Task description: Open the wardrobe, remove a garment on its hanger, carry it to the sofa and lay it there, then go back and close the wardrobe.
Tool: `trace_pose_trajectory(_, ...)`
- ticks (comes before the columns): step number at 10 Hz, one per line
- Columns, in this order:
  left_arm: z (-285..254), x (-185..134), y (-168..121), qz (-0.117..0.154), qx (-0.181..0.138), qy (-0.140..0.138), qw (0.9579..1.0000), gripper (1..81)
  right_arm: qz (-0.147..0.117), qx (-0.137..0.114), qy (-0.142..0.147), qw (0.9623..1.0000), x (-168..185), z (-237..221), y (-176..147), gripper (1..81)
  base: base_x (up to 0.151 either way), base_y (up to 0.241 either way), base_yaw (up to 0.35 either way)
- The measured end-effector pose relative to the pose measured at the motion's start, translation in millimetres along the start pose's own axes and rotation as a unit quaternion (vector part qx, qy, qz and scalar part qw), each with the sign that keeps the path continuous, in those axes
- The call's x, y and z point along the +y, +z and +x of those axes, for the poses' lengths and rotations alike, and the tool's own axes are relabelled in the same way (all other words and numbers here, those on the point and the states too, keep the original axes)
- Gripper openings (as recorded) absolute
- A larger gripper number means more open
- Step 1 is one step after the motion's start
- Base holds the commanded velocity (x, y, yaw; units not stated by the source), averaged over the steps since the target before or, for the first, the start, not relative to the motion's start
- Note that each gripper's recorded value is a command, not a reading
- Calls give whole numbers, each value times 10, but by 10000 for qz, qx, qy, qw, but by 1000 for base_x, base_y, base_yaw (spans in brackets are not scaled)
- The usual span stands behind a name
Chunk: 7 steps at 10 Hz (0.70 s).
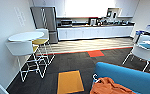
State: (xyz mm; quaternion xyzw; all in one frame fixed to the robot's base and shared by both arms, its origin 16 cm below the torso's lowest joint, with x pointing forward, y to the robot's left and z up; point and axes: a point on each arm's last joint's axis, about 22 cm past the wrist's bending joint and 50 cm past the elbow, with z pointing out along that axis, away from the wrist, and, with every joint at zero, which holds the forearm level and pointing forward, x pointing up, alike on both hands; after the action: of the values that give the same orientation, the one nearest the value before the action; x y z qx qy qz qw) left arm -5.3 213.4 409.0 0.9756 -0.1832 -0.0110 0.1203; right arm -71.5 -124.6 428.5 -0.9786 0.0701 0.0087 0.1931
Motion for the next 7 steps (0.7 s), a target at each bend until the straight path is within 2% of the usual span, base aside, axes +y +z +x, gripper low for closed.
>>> trace_pose_trajectory(7,8,2,4,23,-9,22,10000,811,-6,-24,1,10000,0,-30,-1,811,0,0,307)
